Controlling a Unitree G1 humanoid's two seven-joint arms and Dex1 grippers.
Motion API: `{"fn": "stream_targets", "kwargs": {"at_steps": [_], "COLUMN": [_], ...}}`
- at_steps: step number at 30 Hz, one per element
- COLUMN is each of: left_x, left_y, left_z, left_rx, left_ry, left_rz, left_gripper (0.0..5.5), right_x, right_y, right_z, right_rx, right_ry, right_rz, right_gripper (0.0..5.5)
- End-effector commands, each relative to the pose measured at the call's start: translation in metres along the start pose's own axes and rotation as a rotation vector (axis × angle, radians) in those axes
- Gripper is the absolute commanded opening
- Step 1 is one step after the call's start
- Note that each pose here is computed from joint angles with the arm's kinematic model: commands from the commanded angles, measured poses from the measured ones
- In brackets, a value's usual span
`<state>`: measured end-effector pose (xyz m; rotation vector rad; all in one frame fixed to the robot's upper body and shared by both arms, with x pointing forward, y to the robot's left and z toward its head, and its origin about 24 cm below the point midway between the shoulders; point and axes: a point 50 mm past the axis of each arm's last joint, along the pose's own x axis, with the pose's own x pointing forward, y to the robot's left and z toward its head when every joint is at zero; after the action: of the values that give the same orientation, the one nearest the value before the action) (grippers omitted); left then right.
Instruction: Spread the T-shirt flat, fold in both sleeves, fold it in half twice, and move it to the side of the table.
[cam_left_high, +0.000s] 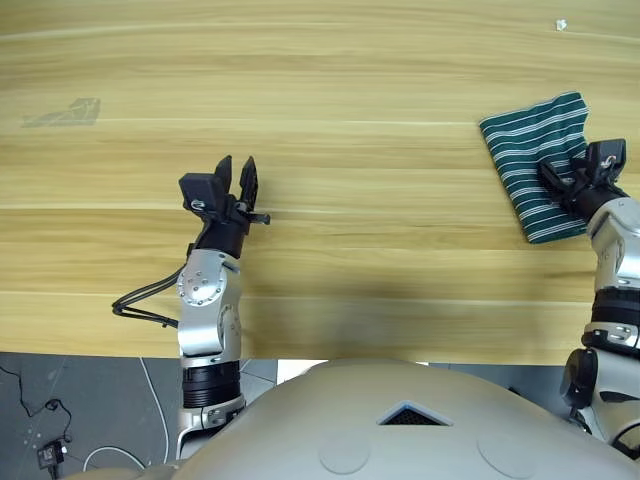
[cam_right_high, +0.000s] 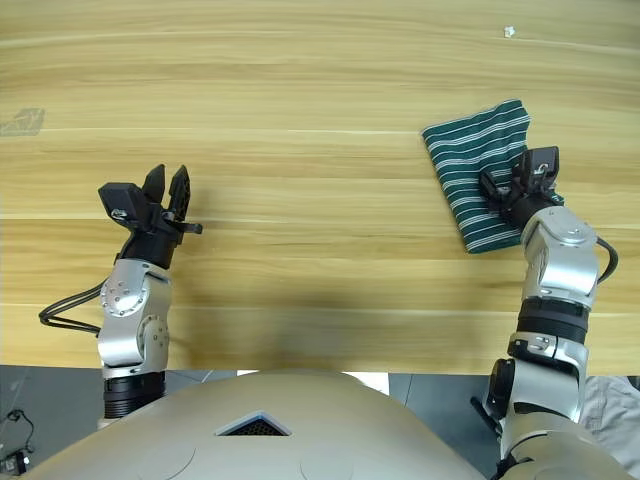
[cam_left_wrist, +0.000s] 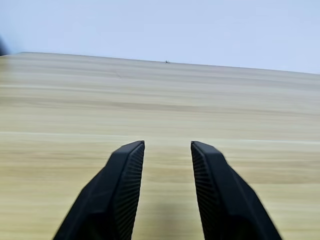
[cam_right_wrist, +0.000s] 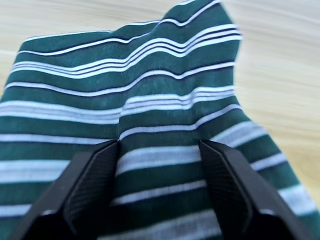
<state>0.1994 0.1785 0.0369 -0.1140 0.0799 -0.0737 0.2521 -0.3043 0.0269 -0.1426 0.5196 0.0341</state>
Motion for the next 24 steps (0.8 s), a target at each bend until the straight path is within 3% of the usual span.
{"fn": "stream_targets", "kwargs": {"at_steps": [1,5,9,12,16,19,24], "left_x": [0.001,0.007,0.014,0.027,0.047,0.051,0.041], "left_y": [-0.007,-0.013,-0.015,-0.02,-0.034,-0.037,-0.03], "left_z": [-0.007,-0.001,0.037,0.052,0.05,0.044,0.036], "left_rx": [-0.003,0.022,0.036,0.069,0.114,0.168,0.197], "left_ry": [0.014,-0.03,-0.269,-0.365,-0.396,-0.398,-0.434], "left_rz": [0.004,-0.017,0.038,0.056,0.022,0.007,0.023], "left_gripper": [1.71,1.71,1.71,1.71,1.71,1.71,1.71], "right_x": [0.002,-0.005,-0.023,-0.021,-0.005,-0.005,0.011], "right_y": [0.012,0.025,0.067,0.108,0.148,0.146,0.149], "right_z": [0.019,0.075,0.121,0.118,0.087,0.076,0.063], "right_rx": [-0.004,-0.037,0.009,0.055,0.087,0.127,0.194], "right_ry": [-0.122,-0.446,-0.84,-1.01,-1.038,-1.067,-0.969], "right_rz": [-0.027,-0.127,-0.099,-0.014,0.056,0.056,0.079], "right_gripper": [2.95,2.95,2.95,2.95,2.95,2.95,2.95]}}
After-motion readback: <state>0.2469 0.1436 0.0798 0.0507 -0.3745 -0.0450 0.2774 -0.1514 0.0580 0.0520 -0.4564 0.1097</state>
